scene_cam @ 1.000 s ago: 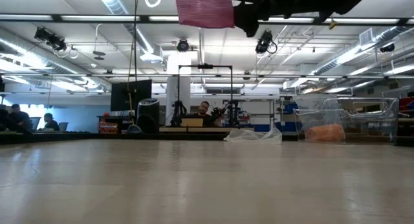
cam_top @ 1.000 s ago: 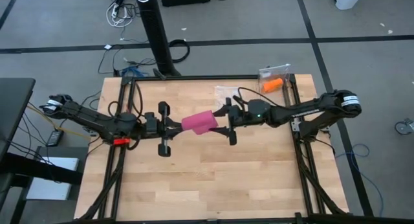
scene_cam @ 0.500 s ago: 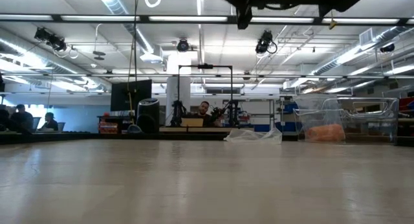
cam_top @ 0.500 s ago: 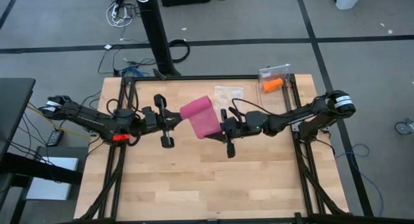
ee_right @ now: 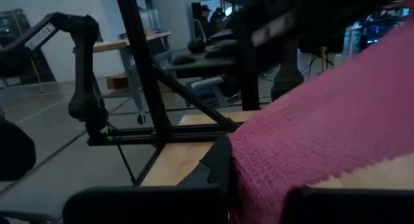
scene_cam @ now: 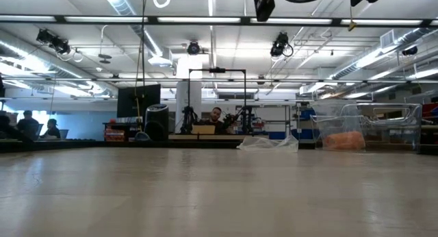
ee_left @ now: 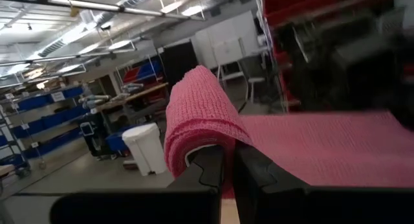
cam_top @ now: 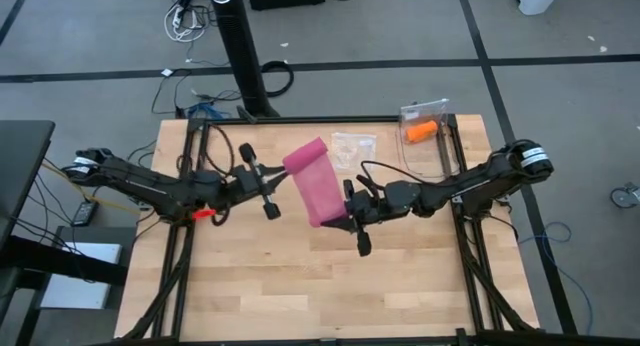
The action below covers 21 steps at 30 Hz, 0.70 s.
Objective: Roll bandage
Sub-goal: Roll the pink bandage
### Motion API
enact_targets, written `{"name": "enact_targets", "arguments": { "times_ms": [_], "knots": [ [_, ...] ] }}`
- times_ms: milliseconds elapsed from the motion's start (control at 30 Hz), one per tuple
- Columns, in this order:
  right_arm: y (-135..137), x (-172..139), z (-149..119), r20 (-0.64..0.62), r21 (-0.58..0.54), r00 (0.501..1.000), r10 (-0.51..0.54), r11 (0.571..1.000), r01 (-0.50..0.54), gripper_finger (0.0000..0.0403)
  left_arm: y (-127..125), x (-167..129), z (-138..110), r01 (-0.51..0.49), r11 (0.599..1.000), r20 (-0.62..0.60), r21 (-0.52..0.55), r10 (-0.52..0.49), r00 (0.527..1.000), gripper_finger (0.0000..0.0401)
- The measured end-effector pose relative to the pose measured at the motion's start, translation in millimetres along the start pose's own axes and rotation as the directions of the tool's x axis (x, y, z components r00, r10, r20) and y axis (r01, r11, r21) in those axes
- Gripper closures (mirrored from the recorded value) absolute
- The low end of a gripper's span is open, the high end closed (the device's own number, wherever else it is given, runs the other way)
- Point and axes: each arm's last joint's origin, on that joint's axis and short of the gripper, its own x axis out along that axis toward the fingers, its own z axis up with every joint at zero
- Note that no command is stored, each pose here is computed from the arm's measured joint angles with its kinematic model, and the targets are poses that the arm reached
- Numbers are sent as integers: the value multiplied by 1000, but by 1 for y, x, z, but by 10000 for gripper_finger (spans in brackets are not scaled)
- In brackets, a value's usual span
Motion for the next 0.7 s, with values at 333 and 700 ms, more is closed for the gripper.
{"name": "enact_targets", "arguments": {
  "times_ms": [333,700],
  "knots": [
    [4,2,23,25,21,1000,0,1000,0,402,-34,18,-42,52,987,-175,149,-26,984,380],
    [4,8,47,57,-37,991,-120,992,123,403,-69,1,-40,176,971,-154,164,-151,976,380]
  ]
}}
